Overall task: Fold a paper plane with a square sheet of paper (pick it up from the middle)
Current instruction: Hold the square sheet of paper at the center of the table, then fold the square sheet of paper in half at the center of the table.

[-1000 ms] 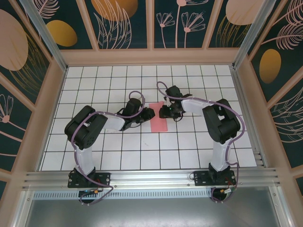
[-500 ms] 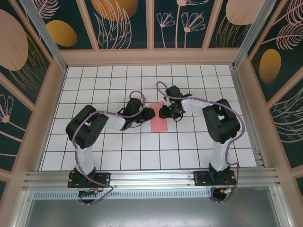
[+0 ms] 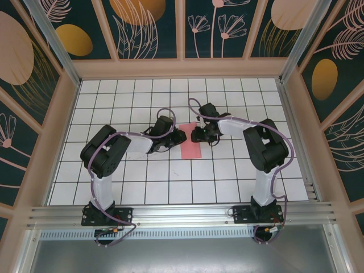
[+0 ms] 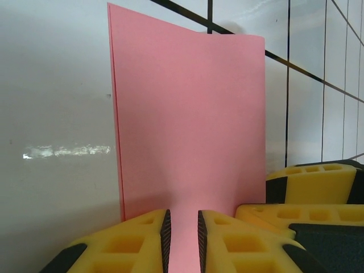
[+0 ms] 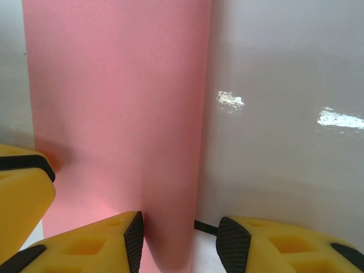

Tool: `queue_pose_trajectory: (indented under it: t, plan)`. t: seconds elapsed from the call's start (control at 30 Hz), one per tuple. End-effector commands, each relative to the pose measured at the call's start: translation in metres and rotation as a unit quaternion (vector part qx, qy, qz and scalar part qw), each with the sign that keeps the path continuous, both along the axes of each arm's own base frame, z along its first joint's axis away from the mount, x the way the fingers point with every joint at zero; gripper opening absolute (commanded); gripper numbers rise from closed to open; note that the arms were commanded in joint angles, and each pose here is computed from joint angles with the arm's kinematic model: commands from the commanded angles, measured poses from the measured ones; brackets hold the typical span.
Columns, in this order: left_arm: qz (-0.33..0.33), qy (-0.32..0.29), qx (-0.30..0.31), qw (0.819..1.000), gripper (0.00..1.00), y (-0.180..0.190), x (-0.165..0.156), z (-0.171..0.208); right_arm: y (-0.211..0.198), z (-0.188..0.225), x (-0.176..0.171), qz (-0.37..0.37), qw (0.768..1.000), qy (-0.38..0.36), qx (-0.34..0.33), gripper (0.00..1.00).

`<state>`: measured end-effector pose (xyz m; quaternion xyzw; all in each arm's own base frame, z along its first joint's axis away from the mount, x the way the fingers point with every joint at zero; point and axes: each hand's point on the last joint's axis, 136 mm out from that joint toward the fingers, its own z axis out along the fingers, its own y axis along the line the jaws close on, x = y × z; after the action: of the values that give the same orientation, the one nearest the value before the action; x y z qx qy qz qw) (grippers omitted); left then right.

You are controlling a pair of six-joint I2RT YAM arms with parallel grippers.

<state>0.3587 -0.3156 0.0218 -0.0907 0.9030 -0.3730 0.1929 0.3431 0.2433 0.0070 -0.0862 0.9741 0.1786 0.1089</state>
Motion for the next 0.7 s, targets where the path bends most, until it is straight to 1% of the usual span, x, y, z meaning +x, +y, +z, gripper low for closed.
queue_pose_trajectory:
  t: [0.0,0.07,0.13,0.2,0.33,0.43,0.5,0.6,0.67]
  plan:
    - [0.009,0.042,0.059,0.997,0.22,0.019,-0.012,-0.035,-0.024,-0.084,-0.027,0.006,0.995,0.056,-0.078,0.48]
    - [0.01,0.048,0.063,0.997,0.21,0.021,-0.016,-0.04,-0.021,-0.078,-0.025,0.004,0.996,0.054,-0.069,0.48]
    - [0.011,0.051,0.067,0.996,0.2,0.023,-0.017,-0.043,-0.014,-0.063,-0.02,0.002,0.998,0.043,-0.051,0.48]
    - [0.012,0.055,0.072,0.996,0.2,0.025,-0.019,-0.048,-0.006,-0.042,-0.011,-0.002,0.999,0.022,-0.031,0.5]
    - [0.012,0.061,0.083,0.995,0.17,0.029,-0.022,-0.055,0.004,0.013,0.008,-0.017,0.999,-0.033,0.01,0.55]
    - [0.013,0.063,0.093,0.994,0.14,0.032,-0.023,-0.06,0.002,0.049,0.018,-0.037,0.996,-0.073,0.033,0.55]
    - [0.011,0.065,0.096,0.993,0.14,0.033,-0.024,-0.062,0.0,0.065,0.021,-0.049,0.994,-0.09,0.043,0.55]
    - [0.011,0.065,0.098,0.993,0.12,0.033,-0.024,-0.064,0.005,0.079,0.021,-0.052,0.992,-0.097,0.067,0.51]
    - [0.008,0.066,0.101,0.993,0.11,0.033,-0.025,-0.065,0.018,0.08,0.015,-0.035,0.991,-0.083,0.101,0.44]
